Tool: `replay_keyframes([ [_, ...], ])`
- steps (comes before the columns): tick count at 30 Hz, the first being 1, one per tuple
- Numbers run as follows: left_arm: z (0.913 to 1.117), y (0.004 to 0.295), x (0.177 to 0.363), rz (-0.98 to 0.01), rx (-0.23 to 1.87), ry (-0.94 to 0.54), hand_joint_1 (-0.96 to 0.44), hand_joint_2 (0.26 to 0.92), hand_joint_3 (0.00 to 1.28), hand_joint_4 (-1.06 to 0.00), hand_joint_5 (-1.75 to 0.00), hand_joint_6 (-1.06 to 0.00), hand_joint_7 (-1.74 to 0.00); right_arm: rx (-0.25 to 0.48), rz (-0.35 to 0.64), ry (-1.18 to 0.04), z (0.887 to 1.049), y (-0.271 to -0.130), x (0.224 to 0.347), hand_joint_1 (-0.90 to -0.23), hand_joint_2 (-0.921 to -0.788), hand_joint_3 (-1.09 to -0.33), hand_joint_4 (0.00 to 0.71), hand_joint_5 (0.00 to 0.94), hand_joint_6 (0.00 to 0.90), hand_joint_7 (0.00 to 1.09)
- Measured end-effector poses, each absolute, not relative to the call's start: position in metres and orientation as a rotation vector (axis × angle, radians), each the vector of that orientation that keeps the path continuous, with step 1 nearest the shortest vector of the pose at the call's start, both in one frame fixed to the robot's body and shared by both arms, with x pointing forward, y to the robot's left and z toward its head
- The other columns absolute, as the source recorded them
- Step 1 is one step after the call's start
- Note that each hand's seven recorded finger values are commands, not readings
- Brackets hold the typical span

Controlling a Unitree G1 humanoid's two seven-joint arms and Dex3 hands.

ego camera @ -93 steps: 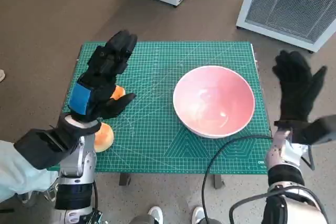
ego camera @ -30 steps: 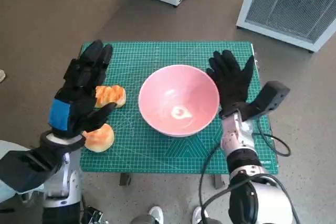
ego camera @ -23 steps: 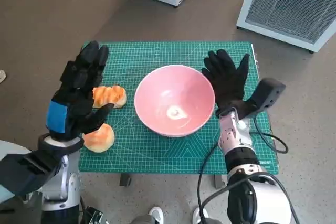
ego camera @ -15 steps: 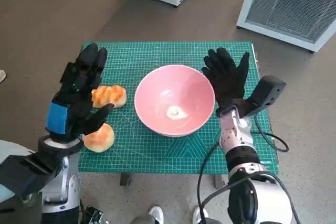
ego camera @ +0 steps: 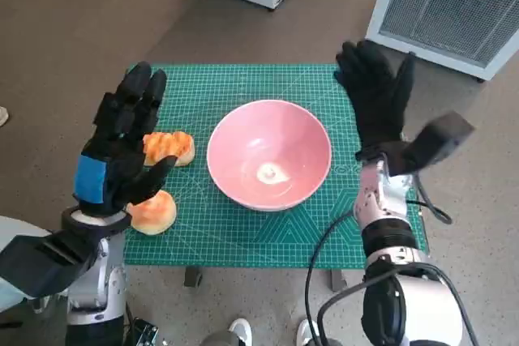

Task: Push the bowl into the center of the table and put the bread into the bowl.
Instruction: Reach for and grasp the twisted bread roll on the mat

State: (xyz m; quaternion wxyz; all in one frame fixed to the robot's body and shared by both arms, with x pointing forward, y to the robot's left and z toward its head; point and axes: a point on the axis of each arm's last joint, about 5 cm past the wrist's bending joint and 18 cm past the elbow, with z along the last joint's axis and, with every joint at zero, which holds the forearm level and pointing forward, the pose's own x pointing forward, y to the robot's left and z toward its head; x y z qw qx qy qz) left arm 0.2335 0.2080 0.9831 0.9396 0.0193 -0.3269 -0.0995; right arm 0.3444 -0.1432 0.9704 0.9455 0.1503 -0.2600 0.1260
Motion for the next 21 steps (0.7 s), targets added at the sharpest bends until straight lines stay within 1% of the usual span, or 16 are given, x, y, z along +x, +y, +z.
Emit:
replay_keyframes([
  [2, 0.983, 0.206, 0.236, -0.214, 0.034, -0.67, -0.64, 0.921, 0.24, -0.18, 0.0, -0.12, -0.33, 0.264, 0.292, -0.608, 0.976, -0.144, 0.343, -0.644, -0.921, -0.817, 0.218, 0.011, 0.016, 0.62],
  [5, 0.984, 0.204, 0.239, -0.231, 0.028, -0.675, -0.63, 0.921, 0.24, -0.18, 0.0, -0.12, -0.34, 0.207, 0.345, -0.706, 0.983, -0.146, 0.341, -0.673, -0.921, -0.802, 0.222, 0.011, 0.004, 0.63],
  [9, 0.985, 0.203, 0.244, -0.255, 0.019, -0.686, -0.61, 0.921, 0.23, -0.18, 0.0, -0.11, -0.33, 0.149, 0.407, -0.811, 0.988, -0.149, 0.337, -0.697, -0.921, -0.782, 0.226, 0.011, 0.0, 0.63],
  [15, 0.987, 0.2, 0.251, -0.289, 0.005, -0.705, -0.58, 0.921, 0.22, -0.19, -0.01, -0.11, -0.33, 0.101, 0.477, -0.886, 0.988, -0.153, 0.33, -0.697, -0.921, -0.772, 0.22, 0.007, -0.001, 0.59],
  [21, 0.992, 0.194, 0.258, -0.323, 0.009, -0.739, -0.59, 0.921, 0.22, -0.2, -0.01, -0.12, -0.32, 0.068, 0.53, -0.909, 0.987, -0.153, 0.323, -0.693, -0.921, -0.76, 0.211, 0.002, -0.001, 0.58],
])
